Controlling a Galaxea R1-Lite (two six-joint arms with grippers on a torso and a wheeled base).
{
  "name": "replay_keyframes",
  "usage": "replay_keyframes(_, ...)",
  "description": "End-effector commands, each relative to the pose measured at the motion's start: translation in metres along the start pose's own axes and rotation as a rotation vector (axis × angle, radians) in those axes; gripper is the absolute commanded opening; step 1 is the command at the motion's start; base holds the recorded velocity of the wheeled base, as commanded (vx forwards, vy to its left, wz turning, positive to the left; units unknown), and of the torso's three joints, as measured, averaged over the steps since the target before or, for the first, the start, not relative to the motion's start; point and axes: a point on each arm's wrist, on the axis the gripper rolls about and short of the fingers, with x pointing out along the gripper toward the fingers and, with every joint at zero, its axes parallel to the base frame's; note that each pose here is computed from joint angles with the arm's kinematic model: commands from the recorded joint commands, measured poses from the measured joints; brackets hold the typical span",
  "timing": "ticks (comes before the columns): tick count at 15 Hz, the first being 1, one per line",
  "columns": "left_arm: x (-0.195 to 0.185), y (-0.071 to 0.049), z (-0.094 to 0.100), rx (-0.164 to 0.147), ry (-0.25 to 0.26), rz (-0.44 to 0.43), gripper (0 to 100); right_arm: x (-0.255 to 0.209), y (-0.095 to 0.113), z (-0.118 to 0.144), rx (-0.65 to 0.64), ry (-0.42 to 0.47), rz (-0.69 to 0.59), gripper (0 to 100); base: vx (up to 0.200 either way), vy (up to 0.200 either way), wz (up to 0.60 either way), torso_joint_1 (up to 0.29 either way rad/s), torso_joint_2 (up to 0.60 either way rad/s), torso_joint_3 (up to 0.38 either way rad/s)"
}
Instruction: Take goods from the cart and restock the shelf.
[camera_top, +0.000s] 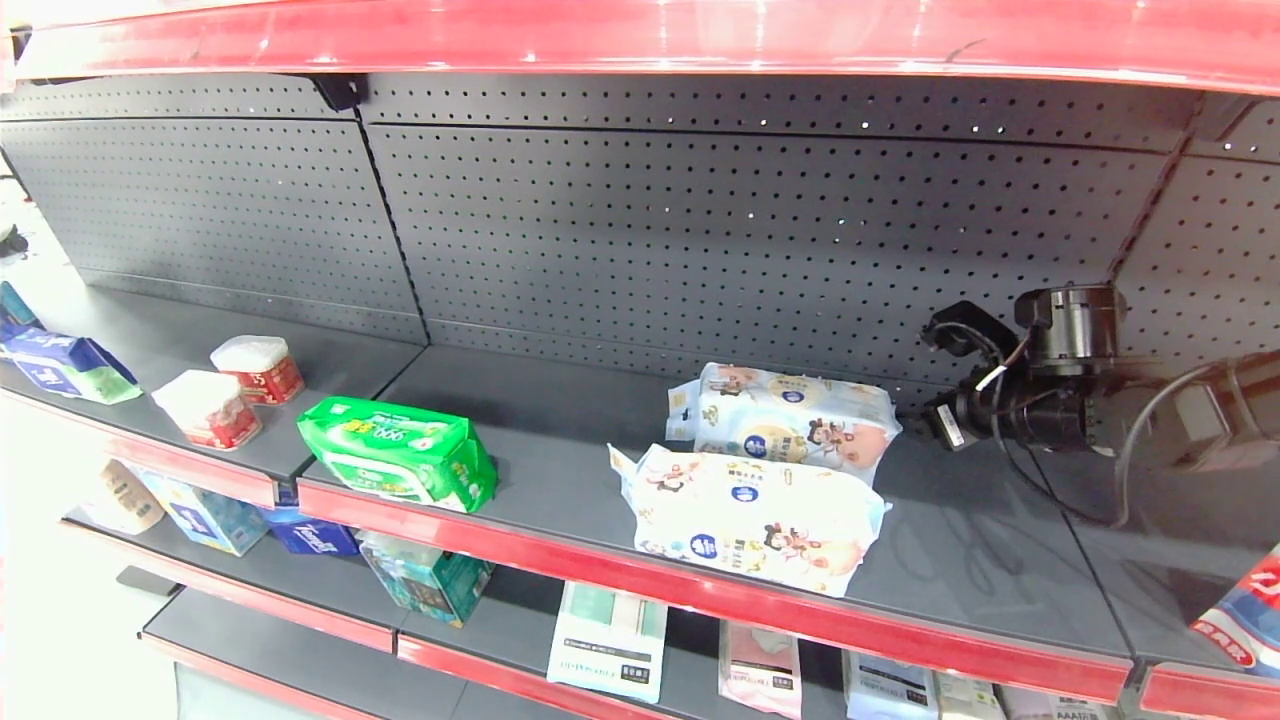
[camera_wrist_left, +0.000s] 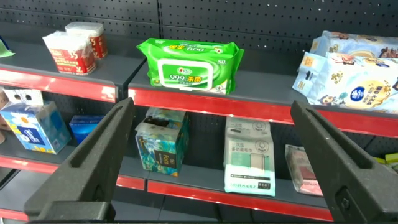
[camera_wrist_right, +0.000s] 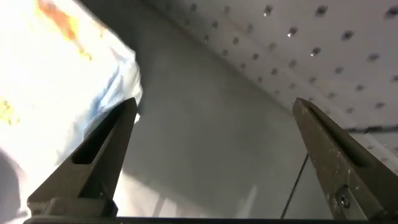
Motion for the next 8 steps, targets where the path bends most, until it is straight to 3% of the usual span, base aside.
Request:
replay_keyframes(1, 0.000, 0.000, 0.000, 0.000, -0.001, 0.000, 100, 0.003, 0.005, 0.003, -0.002, -0.003, 0.006, 100, 0.000, 0.000, 0.00, 0.000, 0.00, 0.000)
replay_keyframes(8, 0.000, 0.000, 0.000, 0.000, -0.001, 0.000, 100, 0.005, 0.020, 0.006, -0.007, -0.003, 0.034, 100, 0.000, 0.000, 0.00, 0.000, 0.00, 0.000)
